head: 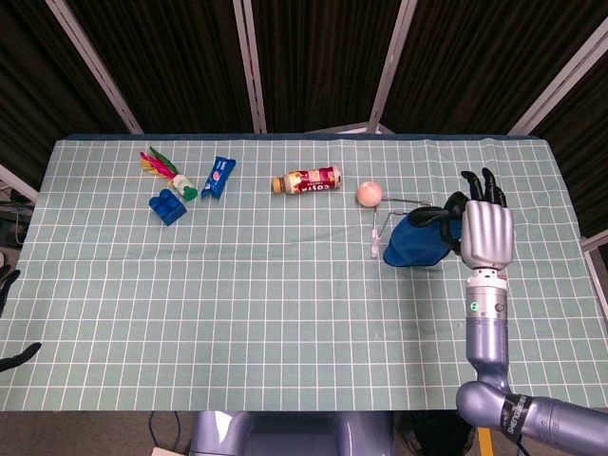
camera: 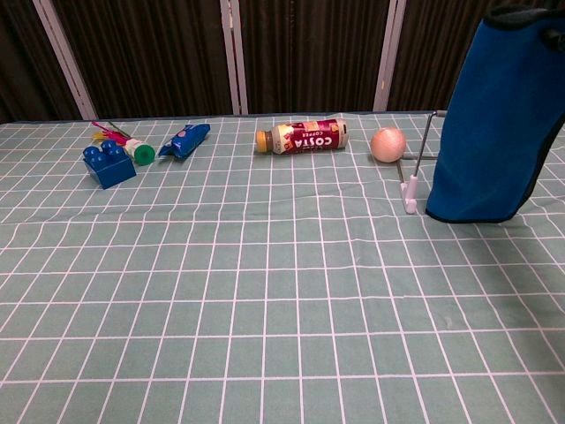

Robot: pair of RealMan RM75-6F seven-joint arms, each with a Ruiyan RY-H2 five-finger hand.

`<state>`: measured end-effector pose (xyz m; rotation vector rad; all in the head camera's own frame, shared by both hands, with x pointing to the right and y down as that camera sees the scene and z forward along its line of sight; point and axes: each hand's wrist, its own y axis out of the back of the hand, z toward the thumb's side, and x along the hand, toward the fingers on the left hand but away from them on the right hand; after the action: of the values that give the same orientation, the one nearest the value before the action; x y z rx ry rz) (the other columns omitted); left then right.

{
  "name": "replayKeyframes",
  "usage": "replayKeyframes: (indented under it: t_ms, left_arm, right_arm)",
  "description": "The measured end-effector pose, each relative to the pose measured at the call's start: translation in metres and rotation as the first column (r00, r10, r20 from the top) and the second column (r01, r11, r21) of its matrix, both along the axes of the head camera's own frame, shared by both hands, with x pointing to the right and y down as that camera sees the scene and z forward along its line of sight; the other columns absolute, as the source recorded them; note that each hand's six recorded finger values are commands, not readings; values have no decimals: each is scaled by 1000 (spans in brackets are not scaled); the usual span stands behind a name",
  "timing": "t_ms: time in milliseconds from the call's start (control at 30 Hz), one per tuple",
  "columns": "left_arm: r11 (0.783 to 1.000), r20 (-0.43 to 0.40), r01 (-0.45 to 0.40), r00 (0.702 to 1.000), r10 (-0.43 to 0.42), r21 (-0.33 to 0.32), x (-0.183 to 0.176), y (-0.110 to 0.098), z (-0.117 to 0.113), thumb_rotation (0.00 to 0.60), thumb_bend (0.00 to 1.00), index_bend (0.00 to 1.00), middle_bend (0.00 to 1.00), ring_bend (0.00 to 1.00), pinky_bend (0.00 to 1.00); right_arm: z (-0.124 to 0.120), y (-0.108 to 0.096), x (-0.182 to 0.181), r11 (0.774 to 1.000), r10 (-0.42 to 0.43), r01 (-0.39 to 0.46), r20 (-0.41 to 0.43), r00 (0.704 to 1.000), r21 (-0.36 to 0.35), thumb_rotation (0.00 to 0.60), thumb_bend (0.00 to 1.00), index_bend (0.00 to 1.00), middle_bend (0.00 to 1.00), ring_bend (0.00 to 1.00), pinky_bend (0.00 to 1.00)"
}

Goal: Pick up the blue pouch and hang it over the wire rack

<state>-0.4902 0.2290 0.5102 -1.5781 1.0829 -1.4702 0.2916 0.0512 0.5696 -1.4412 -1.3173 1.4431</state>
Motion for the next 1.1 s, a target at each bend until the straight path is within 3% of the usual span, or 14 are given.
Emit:
replayKeyframes:
  t_ms: [733,1100]
  left_arm:
    - [999,42,16,999,-15,-32,-3,-4,14,600,0,0,0,0,0]
    - [998,74,36,997,-31,-60,-8,-8,27,600,0,0,0,0,0]
  right_arm:
    - [26,-39,-7,999,35,-36,-43,998,-14,600,558,736,138,0,189]
    - [35,-67,-15,1000,-7,6,-111,994,-14,600,557,736,138,0,189]
